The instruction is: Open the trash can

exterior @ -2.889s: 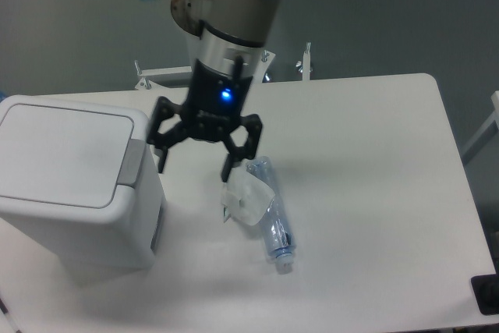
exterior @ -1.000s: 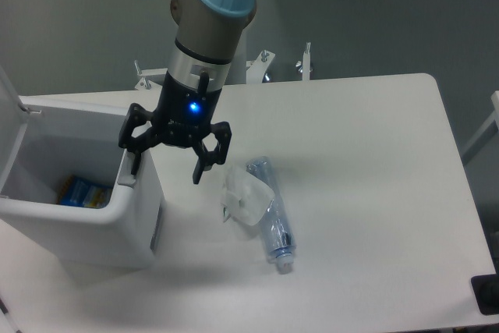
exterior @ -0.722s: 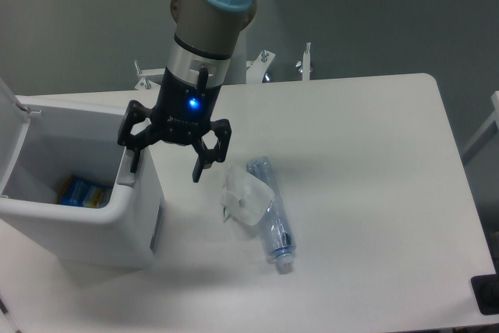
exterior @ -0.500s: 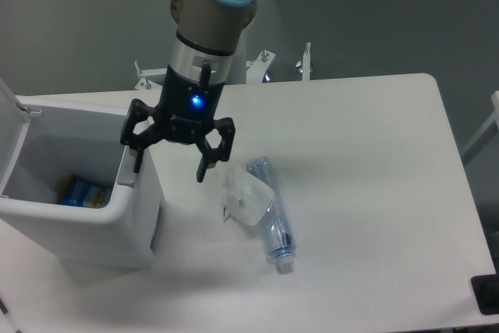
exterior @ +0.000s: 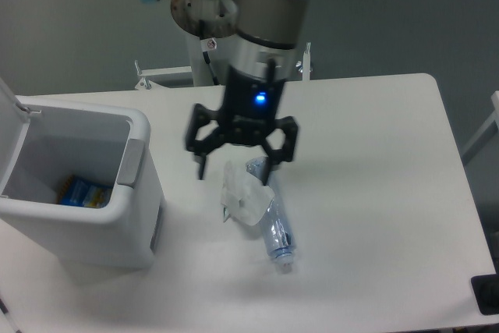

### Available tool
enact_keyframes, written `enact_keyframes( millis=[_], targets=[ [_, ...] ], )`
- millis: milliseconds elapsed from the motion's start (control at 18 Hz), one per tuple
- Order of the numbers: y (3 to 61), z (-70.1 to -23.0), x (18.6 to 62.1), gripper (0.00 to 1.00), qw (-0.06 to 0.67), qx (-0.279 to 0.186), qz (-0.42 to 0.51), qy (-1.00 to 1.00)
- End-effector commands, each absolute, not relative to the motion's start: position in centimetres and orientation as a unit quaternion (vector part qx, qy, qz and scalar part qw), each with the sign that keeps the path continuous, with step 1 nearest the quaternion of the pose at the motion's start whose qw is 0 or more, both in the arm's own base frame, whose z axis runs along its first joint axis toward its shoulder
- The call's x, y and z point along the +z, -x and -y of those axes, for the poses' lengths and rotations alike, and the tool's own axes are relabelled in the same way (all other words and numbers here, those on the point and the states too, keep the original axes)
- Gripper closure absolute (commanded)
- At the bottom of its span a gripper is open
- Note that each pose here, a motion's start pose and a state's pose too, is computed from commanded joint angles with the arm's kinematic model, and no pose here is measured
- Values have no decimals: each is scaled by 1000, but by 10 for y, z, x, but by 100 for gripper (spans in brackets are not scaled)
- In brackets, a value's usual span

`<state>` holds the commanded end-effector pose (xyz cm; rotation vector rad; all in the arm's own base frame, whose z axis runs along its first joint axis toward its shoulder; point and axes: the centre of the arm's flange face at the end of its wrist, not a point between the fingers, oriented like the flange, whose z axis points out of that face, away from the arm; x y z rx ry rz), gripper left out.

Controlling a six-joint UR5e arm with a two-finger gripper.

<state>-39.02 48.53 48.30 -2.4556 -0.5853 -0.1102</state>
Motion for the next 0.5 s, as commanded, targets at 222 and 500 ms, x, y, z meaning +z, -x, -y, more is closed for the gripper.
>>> enact_keyframes(
  millis=[222,500],
  targets=[
    [433,-471,473,0,301,-17,189,935],
    [465,-458,448,0,263,24,135,955]
  ],
)
